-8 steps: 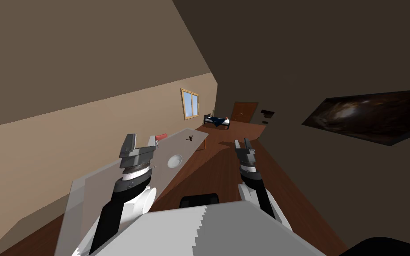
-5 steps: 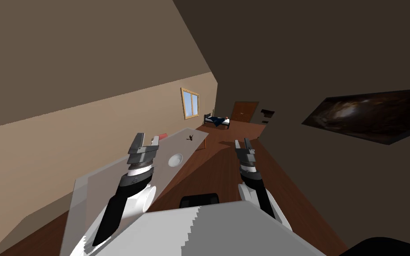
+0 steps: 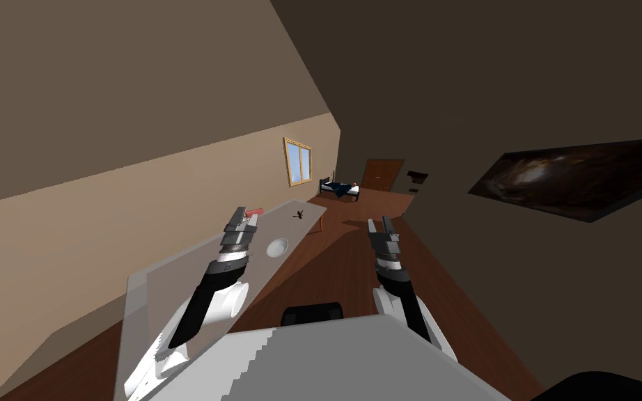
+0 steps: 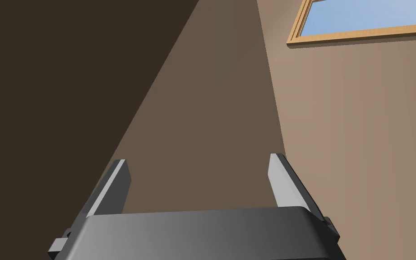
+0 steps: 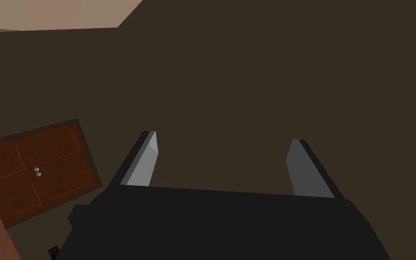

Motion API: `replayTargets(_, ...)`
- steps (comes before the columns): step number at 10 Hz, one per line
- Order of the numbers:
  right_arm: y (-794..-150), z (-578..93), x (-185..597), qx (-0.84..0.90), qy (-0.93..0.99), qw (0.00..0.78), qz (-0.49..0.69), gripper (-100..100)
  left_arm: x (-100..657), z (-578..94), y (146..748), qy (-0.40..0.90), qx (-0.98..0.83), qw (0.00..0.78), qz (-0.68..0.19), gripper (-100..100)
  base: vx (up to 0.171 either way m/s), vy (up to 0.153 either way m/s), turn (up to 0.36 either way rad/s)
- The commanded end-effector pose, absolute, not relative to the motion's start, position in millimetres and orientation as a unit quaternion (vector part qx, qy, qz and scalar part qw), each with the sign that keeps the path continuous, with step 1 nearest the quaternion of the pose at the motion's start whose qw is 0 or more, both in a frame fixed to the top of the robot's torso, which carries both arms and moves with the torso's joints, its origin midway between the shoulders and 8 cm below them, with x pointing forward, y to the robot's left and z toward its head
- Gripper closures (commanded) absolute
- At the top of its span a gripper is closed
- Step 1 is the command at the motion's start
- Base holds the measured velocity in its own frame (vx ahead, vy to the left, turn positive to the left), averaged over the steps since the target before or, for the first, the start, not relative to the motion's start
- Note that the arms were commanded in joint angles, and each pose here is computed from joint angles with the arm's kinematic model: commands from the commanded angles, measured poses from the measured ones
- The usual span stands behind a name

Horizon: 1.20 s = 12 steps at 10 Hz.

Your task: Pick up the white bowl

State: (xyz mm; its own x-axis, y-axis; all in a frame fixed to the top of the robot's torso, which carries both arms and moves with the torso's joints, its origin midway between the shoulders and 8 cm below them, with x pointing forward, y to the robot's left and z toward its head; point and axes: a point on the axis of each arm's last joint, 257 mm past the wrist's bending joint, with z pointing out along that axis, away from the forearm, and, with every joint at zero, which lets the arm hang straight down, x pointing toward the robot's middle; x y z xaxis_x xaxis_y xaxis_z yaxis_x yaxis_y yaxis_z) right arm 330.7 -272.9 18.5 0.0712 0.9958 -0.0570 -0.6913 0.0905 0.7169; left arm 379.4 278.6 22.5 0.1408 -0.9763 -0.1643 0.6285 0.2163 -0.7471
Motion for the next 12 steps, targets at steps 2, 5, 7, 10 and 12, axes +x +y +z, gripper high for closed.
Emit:
replayTargets(2,-272.9,18.5,330.7,0.267,0.285,0.681,0.619,0,400.6,0.9,287.6,0.354,-0.288,0.7,-0.55,-100,-0.055,0.026,-0.015)
replayTargets(5,-272.9,18.5,330.7,0.267,0.285,0.681,0.619,0,435.7,-31.1,297.9,0.389,-0.325,0.686,-0.522,-100,-0.056,0.03,-0.032)
replayTargets(7,-272.9,18.5,330.7,0.267,0.285,0.681,0.619,0,450.9,-53.0,303.9,0.409,-0.347,0.674,-0.507,-100,-0.041,0.033,-0.02)
replayTargets(10,-272.9,18.5,330.7,0.267,0.285,0.681,0.619,0,463.5,-71.1,309.0,0.425,-0.365,0.665,-0.494,-100,-0.031,0.018,-0.023)
replayTargets(12,-272.9,18.5,330.7,0.267,0.285,0.681,0.619,0,475.1,-88.9,314.0,0.44,-0.383,0.655,-0.481,-100,-0.027,0.025,-0.033)
